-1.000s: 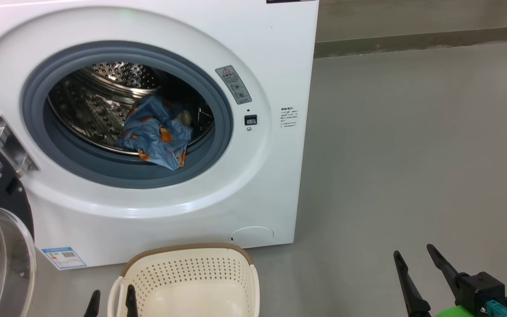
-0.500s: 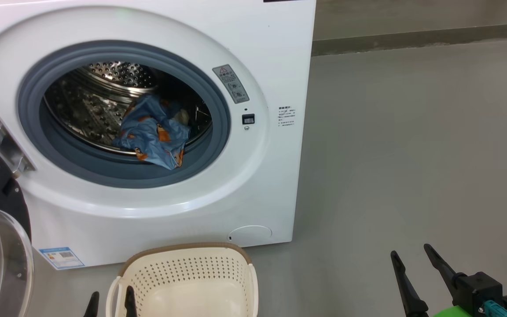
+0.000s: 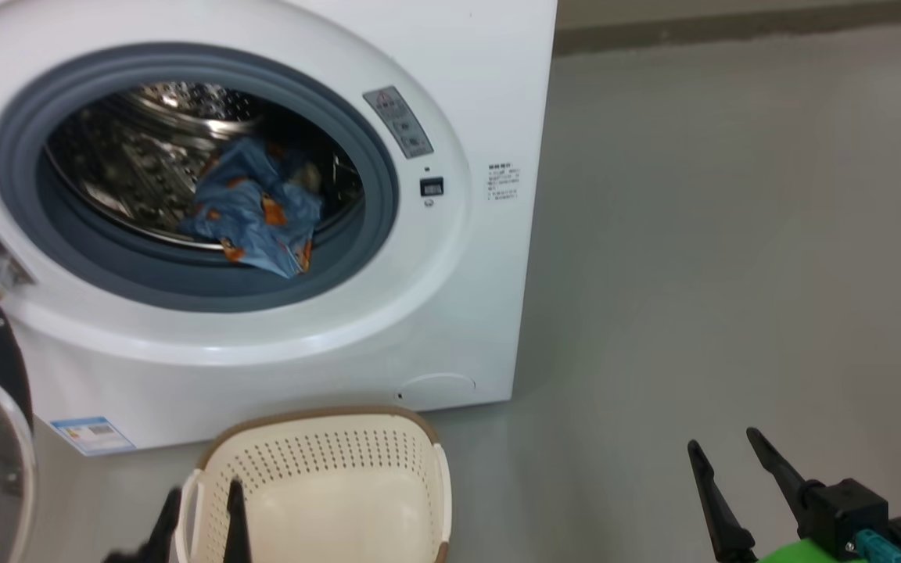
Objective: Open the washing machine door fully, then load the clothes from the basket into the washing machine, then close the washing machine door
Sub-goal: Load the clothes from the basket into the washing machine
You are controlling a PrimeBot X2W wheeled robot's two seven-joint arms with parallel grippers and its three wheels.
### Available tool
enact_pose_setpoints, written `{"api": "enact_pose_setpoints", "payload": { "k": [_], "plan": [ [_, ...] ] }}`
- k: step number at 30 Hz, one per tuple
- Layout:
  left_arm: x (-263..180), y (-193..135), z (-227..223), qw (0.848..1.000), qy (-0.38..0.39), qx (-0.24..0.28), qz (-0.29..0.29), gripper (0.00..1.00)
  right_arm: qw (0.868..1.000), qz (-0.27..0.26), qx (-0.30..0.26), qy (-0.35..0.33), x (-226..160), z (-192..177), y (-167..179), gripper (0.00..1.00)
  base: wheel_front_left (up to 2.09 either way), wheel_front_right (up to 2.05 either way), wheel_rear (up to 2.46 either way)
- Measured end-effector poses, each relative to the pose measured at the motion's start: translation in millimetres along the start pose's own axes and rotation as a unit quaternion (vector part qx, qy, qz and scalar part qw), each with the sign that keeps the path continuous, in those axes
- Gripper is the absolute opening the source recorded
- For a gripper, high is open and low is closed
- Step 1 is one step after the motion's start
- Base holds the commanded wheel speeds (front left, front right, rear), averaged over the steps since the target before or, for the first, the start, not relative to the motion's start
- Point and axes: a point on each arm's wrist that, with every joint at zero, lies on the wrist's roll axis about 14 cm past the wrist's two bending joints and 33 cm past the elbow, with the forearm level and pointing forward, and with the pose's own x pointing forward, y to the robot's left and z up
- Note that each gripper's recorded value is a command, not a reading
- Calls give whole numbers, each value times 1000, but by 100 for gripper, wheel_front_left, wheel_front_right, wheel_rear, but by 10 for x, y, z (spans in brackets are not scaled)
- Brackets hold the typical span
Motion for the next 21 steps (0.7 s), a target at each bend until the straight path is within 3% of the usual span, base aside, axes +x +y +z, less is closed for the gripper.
{"api": "enact_pose_setpoints", "payload": {
  "k": [11, 21],
  "plan": [
    [910, -229, 37, 998, 49, 13, -47, 100, 1000, -12, 7, 3, 370, -41, -110, 100, 0, 0, 0],
    [1886, -179, 42, 991, 105, 63, -60, 100, 999, -29, 30, 13, 703, -291, -233, 100, 0, 0, 0]
  ]
}}
